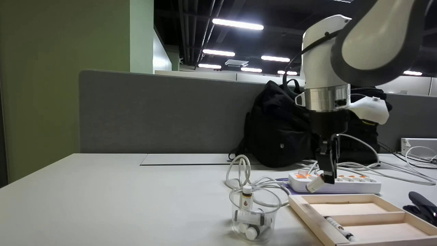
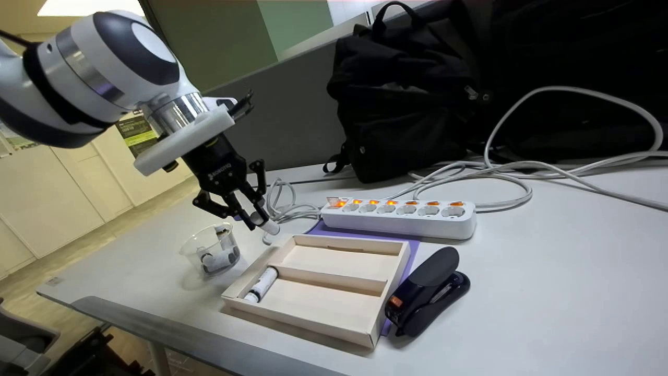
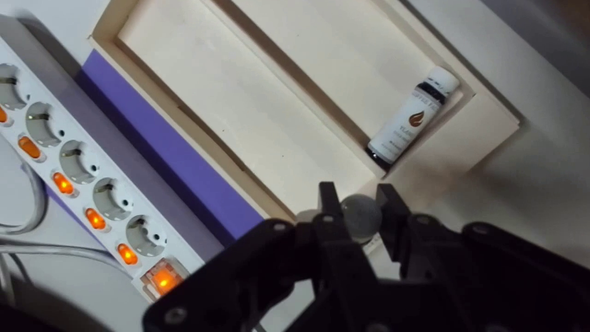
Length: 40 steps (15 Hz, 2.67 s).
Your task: Put the bottle in the top rectangular segment
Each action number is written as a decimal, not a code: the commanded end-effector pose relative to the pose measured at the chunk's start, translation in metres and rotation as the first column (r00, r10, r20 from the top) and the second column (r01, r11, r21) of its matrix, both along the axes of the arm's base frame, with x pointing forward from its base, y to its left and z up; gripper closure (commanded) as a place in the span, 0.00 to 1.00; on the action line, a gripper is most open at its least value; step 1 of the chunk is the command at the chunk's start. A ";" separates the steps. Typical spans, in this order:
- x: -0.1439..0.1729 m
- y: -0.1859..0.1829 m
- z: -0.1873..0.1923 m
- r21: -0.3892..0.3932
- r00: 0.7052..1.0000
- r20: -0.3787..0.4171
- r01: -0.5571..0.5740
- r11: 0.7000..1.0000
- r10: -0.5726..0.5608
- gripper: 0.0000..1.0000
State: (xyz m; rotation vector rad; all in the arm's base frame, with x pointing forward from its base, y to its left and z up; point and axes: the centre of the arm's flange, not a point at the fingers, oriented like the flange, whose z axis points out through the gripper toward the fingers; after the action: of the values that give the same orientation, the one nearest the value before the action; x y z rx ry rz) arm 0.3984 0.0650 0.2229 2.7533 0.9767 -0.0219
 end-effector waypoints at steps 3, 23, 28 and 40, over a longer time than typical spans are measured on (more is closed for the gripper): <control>0.004 -0.024 -0.021 -0.051 0.990 0.130 0.068 0.996 -0.061 0.94; -0.010 -0.059 -0.075 -0.160 0.965 0.248 0.129 0.979 -0.087 0.94; -0.013 -0.066 -0.090 -0.175 0.965 0.241 0.145 0.974 -0.100 0.94; -0.013 -0.060 -0.089 -0.155 0.978 0.142 0.172 0.973 -0.150 0.07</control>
State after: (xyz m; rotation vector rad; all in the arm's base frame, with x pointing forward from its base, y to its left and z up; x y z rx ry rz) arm 0.3852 0.0053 0.1337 2.6349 0.6832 0.0452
